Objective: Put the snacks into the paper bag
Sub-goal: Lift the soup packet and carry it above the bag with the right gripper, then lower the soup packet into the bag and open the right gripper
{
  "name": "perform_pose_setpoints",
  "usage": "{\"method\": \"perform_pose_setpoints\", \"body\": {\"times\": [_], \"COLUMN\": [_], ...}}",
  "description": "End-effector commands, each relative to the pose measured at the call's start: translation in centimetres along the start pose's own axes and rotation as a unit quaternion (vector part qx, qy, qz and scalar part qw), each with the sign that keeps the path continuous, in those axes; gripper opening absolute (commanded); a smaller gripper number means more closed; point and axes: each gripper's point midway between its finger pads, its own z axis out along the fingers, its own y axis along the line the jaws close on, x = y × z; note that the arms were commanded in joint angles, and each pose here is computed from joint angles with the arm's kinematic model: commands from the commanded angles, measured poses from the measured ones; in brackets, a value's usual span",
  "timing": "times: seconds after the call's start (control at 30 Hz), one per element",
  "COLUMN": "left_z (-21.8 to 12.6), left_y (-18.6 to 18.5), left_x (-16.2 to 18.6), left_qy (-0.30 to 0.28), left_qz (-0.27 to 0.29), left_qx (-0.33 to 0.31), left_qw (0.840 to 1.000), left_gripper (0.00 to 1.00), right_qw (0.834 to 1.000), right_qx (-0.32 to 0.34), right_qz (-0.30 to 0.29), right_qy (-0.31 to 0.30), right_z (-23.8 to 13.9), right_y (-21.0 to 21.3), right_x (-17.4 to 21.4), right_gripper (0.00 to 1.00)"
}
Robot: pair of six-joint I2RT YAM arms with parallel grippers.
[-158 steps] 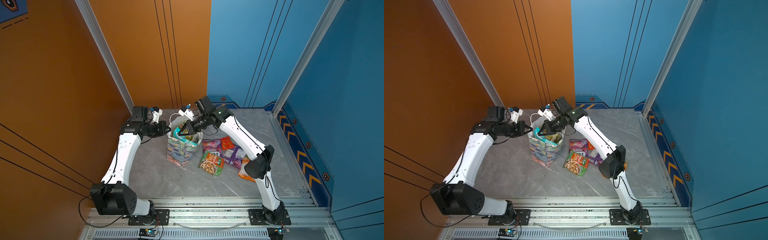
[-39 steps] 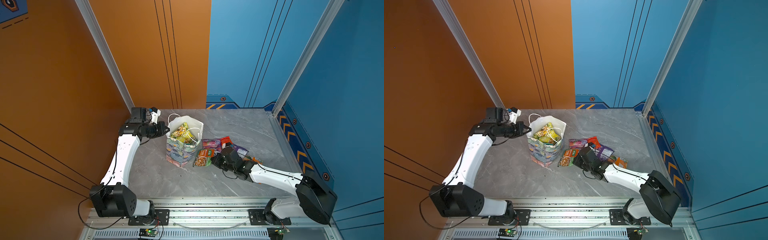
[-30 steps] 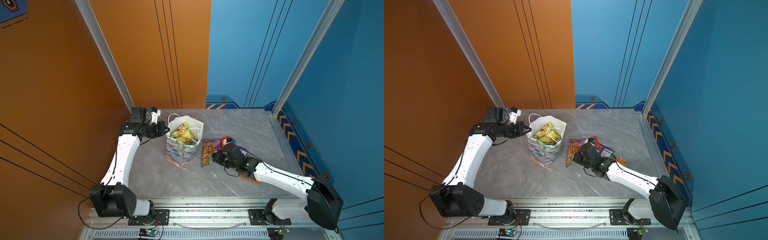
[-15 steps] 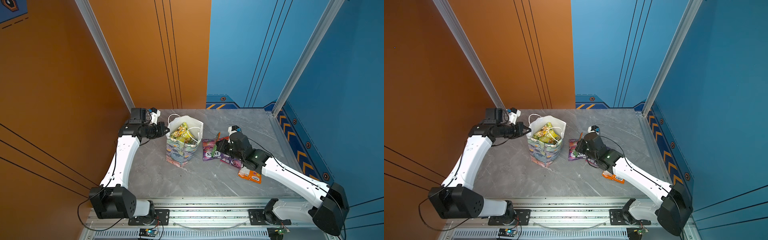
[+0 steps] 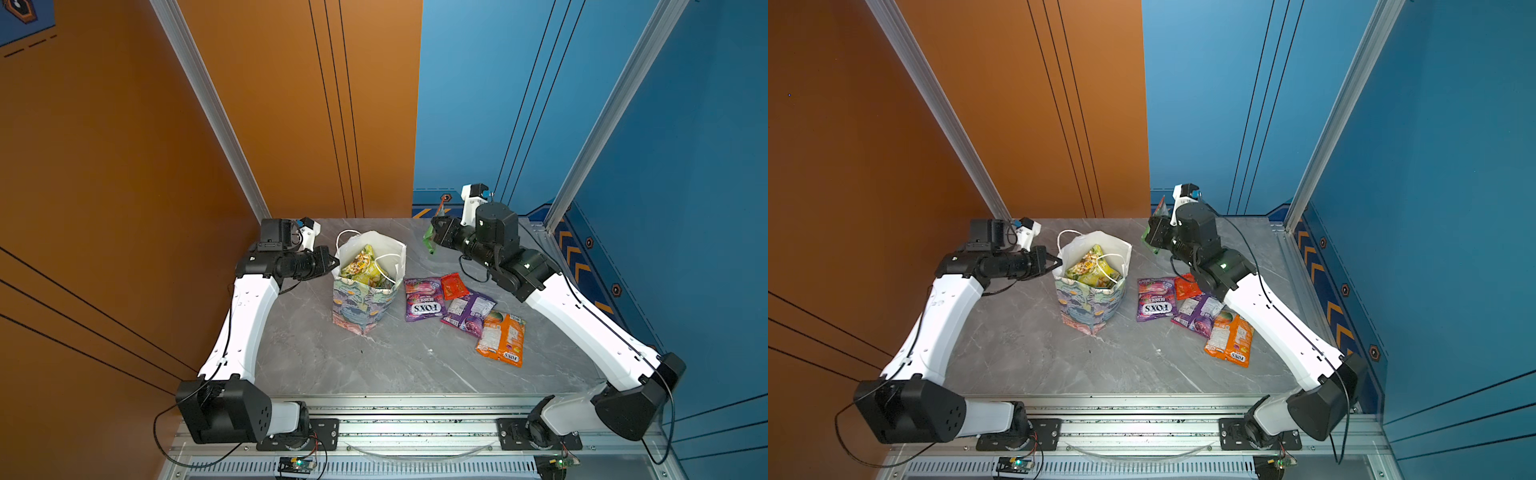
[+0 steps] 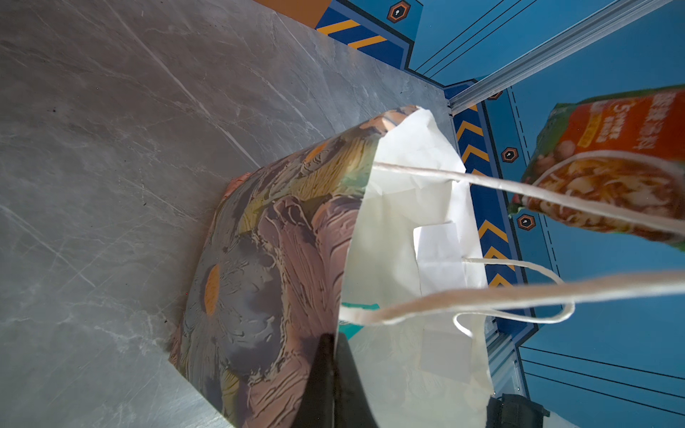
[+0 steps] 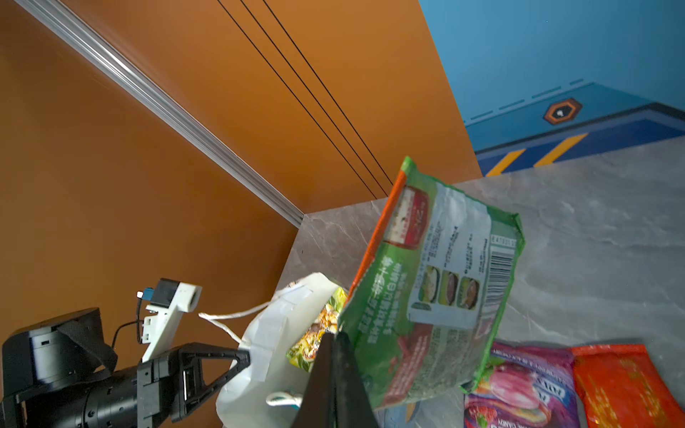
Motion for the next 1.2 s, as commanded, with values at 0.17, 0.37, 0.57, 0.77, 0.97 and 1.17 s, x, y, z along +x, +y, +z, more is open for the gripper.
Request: {"method": "perform_pose_setpoints", "body": {"times": [0.17,0.37,0.57,0.77,0.97,1.17], "left_z": [-0.3,-0.4,-0.4,-0.5,-0.5,-0.4], "left_y": [-1.1,-1.2,-1.0,-1.0,-0.9,-0.9], "left_x": [0.2,0.2,0.3,0.2,0.2,0.1], "left_qy": [-0.006,-0.007,-0.007,-0.010,-0.008,-0.008], "left_qz": [0.001,0.002,0.001,0.002,0.000,0.000], "left_qx": [0.025,0.026,0.024,0.024,0.024,0.024], "left_qw": [1.000,1.000,1.000,1.000,1.000,1.000], "left_gripper": [0.00,0.00,0.00,0.00,0.00,0.00], "right_qw": [0.997,0.992,0.986,0.984,0.983,0.984], "right_qx": [-0.071,-0.116,-0.140,-0.140,-0.127,-0.107], "right_qz": [-0.039,-0.045,-0.054,-0.056,-0.058,-0.058], "right_qy": [0.004,0.025,0.067,0.095,0.121,0.132], "right_z": [1.7,3.5,5.2,5.8,6.0,5.7], "right_y": [5.3,9.0,11.4,11.6,10.6,9.0], "right_x": [-2.2,-1.5,1.6,3.9,5.9,7.2], "right_gripper": [0.00,0.00,0.00,0.00,0.00,0.00]}}
